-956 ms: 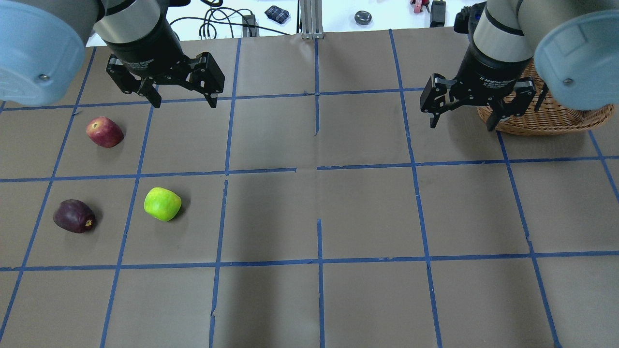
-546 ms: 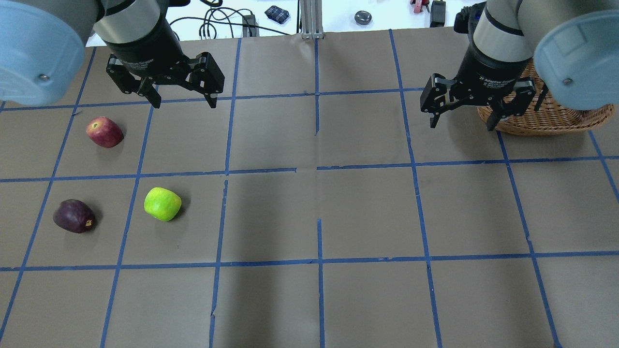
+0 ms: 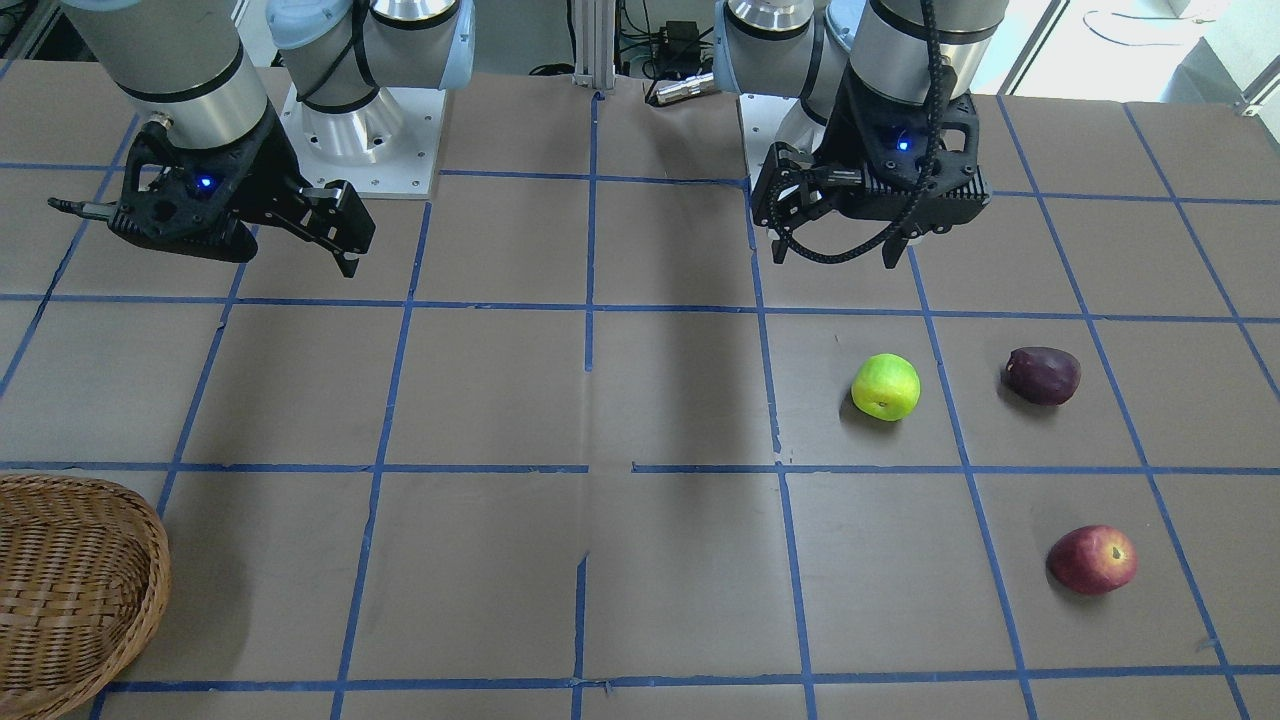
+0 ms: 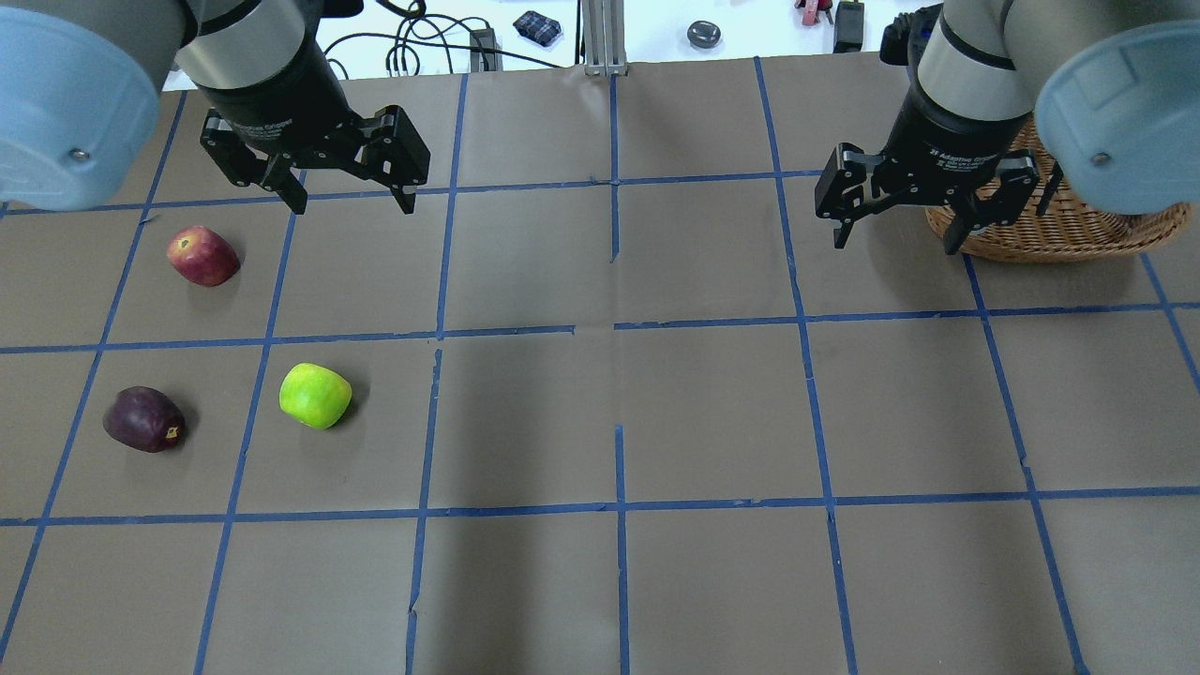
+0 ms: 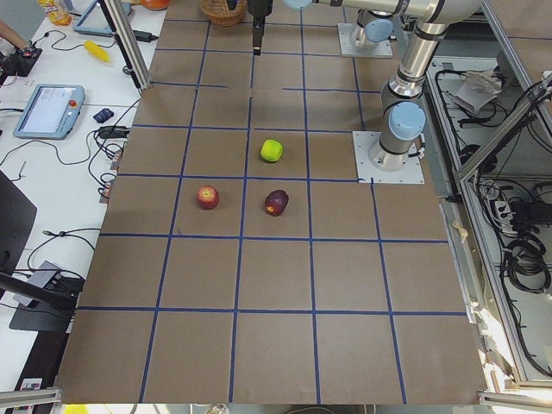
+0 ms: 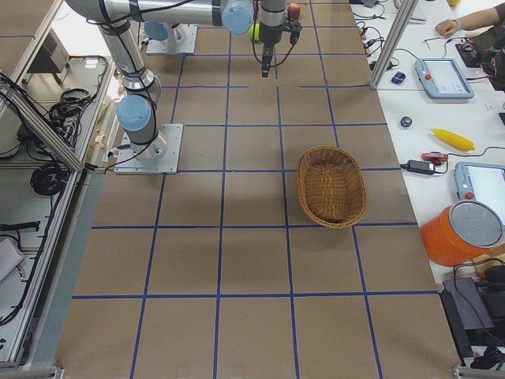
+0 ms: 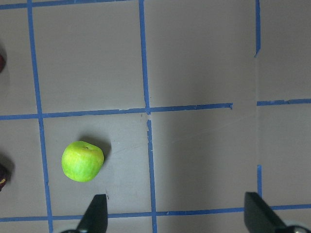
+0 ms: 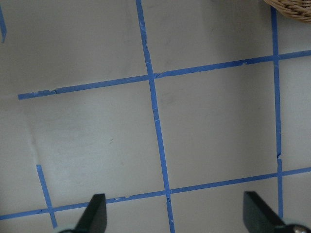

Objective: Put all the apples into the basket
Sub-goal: 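Move the left gripper down over the green apple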

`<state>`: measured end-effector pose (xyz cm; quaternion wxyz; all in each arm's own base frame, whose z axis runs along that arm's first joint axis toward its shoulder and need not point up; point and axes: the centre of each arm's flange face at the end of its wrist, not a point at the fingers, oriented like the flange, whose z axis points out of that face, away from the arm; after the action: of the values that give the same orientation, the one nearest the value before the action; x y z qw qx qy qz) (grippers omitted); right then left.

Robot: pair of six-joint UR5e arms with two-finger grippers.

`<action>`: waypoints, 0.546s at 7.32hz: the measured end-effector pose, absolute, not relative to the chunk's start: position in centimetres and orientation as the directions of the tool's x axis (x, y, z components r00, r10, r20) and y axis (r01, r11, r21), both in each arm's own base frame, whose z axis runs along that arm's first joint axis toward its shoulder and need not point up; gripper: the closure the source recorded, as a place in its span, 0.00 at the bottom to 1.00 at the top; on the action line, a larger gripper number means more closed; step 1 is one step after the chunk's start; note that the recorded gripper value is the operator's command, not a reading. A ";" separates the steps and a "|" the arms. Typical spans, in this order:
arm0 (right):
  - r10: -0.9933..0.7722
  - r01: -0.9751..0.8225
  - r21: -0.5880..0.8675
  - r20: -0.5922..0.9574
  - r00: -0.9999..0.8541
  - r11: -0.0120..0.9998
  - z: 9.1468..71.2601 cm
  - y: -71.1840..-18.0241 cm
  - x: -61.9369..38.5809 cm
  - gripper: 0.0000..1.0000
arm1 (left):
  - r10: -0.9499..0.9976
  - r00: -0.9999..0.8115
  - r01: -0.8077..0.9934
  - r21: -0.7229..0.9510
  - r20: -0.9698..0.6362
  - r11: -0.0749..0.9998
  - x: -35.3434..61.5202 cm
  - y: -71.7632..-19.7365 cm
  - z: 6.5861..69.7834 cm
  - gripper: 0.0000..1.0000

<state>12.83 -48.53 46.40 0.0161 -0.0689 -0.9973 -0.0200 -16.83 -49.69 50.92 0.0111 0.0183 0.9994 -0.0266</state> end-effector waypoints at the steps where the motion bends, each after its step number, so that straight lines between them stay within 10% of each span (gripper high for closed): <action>1: 0.137 0.138 0.036 0.035 -0.990 0.990 46.5 -48.5 12.8 0.00 | 0.040 -0.998 0.041 -0.035 -0.038 0.999 -15.7 -50.1 50.1 0.00; 4: 0.139 0.139 0.026 0.032 -0.990 0.990 46.9 -48.6 12.8 0.00 | 0.162 -0.986 0.159 0.079 -0.034 0.984 -6.8 -52.1 40.2 0.00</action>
<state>12.76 -48.59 46.85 0.0151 -0.0697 -0.9974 -0.0141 -6.84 -52.10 40.25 0.0200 0.0805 0.9958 0.0379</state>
